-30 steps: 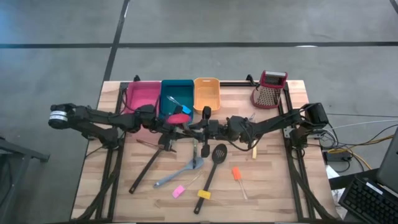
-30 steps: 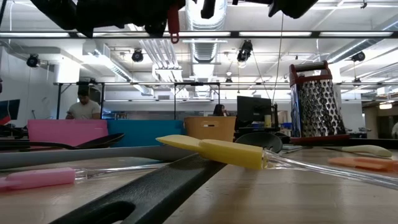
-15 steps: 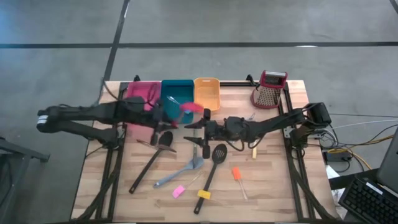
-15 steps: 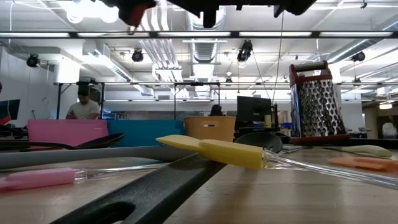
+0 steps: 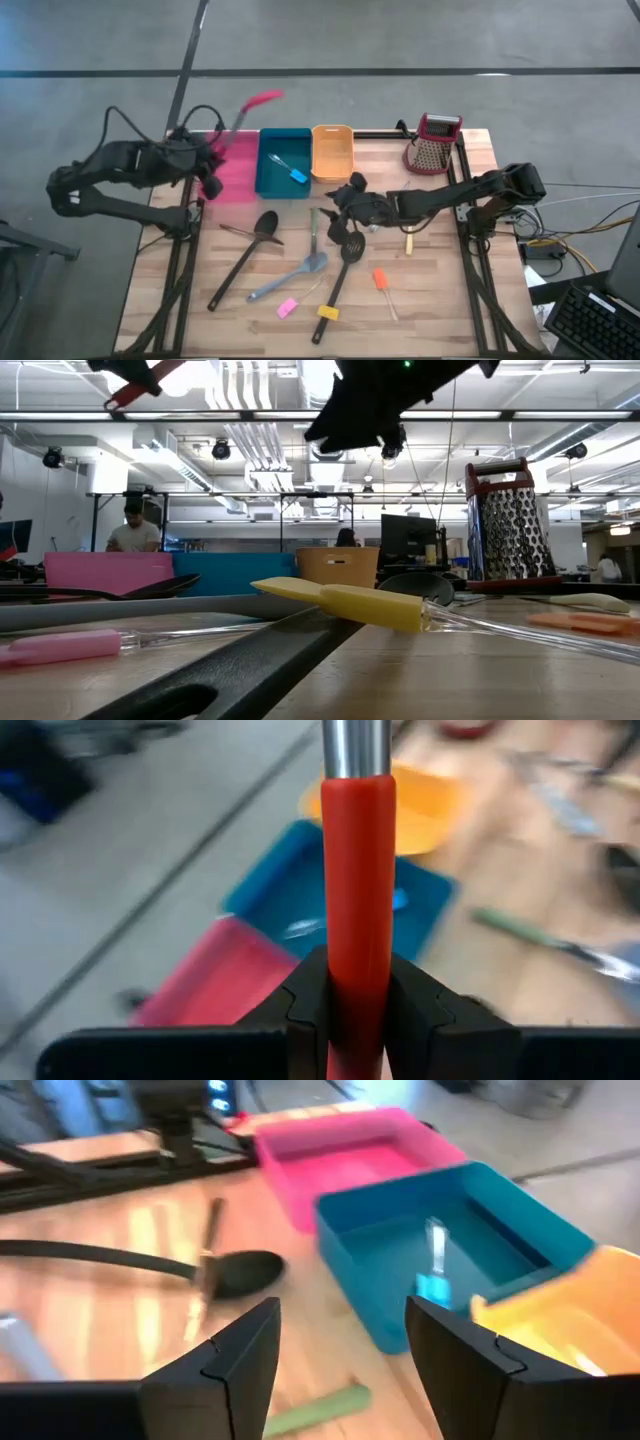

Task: Pick & Place Kitchen Items
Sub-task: Put the red serving spoon into the pink bin

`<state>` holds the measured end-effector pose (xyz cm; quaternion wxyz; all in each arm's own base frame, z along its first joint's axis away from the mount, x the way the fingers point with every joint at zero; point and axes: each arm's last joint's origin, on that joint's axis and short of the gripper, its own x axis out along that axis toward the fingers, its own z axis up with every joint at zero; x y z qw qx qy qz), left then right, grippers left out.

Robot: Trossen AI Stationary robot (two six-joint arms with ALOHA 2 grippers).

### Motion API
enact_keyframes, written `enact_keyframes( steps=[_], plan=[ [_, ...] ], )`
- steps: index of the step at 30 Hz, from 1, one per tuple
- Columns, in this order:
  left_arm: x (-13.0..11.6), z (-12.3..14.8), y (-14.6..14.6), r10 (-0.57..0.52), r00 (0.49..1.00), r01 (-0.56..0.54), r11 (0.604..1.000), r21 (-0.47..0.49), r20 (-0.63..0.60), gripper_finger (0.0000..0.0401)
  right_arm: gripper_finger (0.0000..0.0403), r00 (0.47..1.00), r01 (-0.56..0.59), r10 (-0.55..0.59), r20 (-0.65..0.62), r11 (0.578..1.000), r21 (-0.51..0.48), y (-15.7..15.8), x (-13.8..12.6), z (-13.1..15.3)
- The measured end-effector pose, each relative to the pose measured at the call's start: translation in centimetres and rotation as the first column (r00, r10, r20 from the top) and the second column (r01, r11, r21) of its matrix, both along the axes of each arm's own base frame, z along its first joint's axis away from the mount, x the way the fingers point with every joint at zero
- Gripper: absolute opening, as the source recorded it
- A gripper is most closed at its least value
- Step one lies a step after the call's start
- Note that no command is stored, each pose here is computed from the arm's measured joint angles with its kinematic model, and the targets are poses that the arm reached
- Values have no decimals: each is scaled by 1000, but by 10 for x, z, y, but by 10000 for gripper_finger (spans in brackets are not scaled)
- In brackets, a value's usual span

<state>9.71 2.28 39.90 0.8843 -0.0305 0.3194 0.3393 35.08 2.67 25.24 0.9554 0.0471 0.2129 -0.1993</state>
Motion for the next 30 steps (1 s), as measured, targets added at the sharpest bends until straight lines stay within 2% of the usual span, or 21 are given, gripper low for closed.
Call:
enact_keyframes(
  steps=[3, 7, 12, 17, 23, 27, 30],
  plan=[
    [-4, 4, 4, 98, 995, -96, 994, 53, -32, 61, 195, 1000, 31, -31, -3, 1000, -5, -1, -1, 0],
    [-5, 0, 13, 184, 976, -178, 982, 55, -117, 61, 184, 999, 30, -31, -8, 1000, -8, -1, -1, 0],
    [-9, -18, 24, 276, 891, -312, 949, -44, -361, 61, 173, 999, 30, -30, -22, 999, -12, -1, -2, -1],
    [-2, -31, 44, 354, 829, -406, 913, -30, -432, 61, 167, 999, 29, -30, -22, 999, -14, -1, -2, -1],
    [-8, -53, 73, 424, 687, -560, 826, -59, -589, 61, 177, 999, 29, -30, -44, 999, -17, -1, -3, -3],
    [-16, -70, 84, 394, 662, -619, 767, -168, -638, 61, 188, 998, 30, -31, -52, 999, -16, -1, -4, -6],
    [-20, -88, 86, 364, 621, -642, 744, -185, -694, 61, 195, 998, 30, -31, -59, 999, -17, -1, -5, -8]
  ],
)
